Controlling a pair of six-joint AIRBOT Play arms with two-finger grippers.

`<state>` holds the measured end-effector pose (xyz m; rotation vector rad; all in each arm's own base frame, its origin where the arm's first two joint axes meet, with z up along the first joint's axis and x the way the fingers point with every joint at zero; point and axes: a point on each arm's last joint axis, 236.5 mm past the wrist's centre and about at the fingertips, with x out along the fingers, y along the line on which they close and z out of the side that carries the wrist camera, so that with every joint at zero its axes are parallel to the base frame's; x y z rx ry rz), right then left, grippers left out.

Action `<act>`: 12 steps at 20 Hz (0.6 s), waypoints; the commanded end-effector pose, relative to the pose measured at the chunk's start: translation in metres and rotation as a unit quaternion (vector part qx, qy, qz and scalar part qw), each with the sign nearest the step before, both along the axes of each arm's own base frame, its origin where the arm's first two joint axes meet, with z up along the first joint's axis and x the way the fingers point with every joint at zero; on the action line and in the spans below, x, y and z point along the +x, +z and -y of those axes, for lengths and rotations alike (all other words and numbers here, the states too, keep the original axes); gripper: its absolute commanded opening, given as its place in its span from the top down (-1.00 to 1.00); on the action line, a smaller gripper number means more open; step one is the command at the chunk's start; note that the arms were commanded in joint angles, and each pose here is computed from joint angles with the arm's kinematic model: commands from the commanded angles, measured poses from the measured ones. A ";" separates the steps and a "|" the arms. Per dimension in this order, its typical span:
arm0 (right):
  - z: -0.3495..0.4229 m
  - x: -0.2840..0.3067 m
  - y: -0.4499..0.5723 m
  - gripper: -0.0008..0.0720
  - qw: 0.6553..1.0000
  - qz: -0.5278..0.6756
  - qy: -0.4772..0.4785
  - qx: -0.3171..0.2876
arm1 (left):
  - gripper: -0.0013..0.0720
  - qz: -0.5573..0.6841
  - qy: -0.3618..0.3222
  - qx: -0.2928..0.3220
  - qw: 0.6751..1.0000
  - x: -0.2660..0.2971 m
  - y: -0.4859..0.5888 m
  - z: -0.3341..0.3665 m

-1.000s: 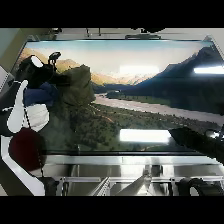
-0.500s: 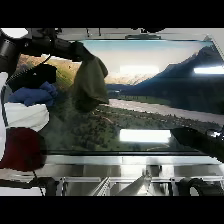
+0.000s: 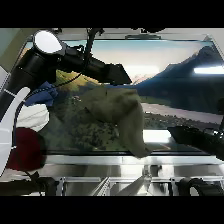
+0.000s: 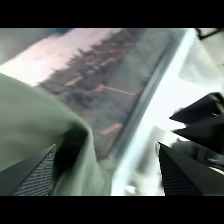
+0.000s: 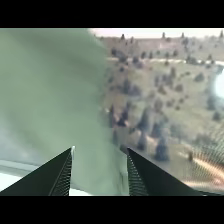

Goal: Fold the shirts.

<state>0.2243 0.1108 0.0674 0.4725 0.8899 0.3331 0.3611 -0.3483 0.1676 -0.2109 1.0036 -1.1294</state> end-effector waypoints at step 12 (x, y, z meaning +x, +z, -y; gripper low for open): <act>-0.065 0.023 -0.070 -0.77 0.992 -0.060 0.115 0.007 | -0.94 -0.154 0.191 0.201 0.948 0.023 -0.214 -0.174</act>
